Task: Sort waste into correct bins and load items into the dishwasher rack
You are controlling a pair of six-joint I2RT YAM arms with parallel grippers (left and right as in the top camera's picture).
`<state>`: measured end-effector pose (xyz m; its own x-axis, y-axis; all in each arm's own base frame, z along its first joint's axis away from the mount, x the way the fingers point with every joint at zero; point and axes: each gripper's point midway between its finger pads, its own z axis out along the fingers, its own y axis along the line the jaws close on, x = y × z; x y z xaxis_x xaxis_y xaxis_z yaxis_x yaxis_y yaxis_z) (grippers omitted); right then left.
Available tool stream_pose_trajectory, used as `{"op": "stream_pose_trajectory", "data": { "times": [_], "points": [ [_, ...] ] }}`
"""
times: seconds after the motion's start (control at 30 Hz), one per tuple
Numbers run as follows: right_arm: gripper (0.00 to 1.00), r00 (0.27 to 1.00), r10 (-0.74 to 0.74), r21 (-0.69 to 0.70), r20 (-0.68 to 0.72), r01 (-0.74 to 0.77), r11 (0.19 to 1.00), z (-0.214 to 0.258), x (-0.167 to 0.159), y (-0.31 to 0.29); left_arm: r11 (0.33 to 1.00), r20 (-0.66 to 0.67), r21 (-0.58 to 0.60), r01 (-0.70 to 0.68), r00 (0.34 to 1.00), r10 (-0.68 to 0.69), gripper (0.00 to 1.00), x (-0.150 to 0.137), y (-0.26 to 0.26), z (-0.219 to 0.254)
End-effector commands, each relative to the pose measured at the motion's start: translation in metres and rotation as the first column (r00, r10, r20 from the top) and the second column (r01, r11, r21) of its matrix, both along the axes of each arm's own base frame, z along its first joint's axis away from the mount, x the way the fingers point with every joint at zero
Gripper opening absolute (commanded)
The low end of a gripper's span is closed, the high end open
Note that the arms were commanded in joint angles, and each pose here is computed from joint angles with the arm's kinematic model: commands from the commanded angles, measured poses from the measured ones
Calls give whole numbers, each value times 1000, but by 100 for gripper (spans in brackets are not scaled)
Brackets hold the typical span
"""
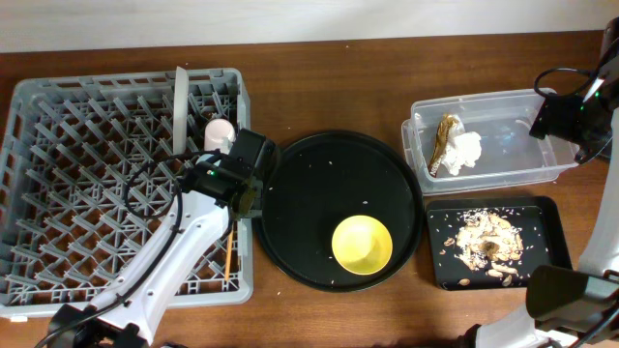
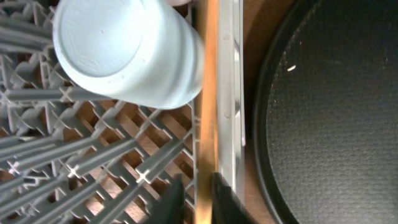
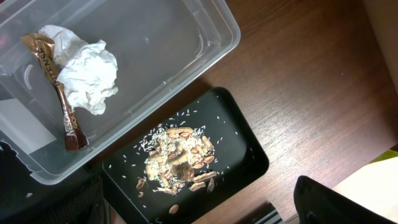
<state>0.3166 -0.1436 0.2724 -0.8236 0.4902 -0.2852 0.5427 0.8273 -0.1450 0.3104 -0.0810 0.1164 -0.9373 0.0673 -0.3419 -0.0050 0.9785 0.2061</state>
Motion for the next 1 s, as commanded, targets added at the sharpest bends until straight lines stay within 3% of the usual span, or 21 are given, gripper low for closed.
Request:
{"op": "stream_pose_trajectory", "data": {
  "times": [0.0,0.07,0.17,0.3,0.47,0.73,0.97],
  "points": [
    [99,1000,-14,-14,21,15,1000,7,-1,-3,1000,-5,27,-4,1000,4,39,0,7,-3],
    [99,1000,-14,-14,21,15,1000,7,-1,-3,1000,-4,27,-4,1000,4,45,0,7,-3],
    [99,1000,-14,-14,21,15,1000,7,-1,-3,1000,1,17,-1,1000,1,42,2,5,0],
    [99,1000,-14,-14,21,15,1000,7,-1,-3,986,33,-141,84,996,-80,38,0,-31,32],
    [99,1000,-14,-14,21,15,1000,7,-1,-3,840,147,-394,373,928,-344,37,-28,-119,79],
    [99,1000,-14,-14,21,15,1000,7,-1,-3,624,211,-382,682,721,-660,43,-95,-237,65],
    [99,1000,-14,-14,21,15,1000,7,-1,-3,589,149,-284,757,641,-753,42,-116,-292,-4]
  ]
}}
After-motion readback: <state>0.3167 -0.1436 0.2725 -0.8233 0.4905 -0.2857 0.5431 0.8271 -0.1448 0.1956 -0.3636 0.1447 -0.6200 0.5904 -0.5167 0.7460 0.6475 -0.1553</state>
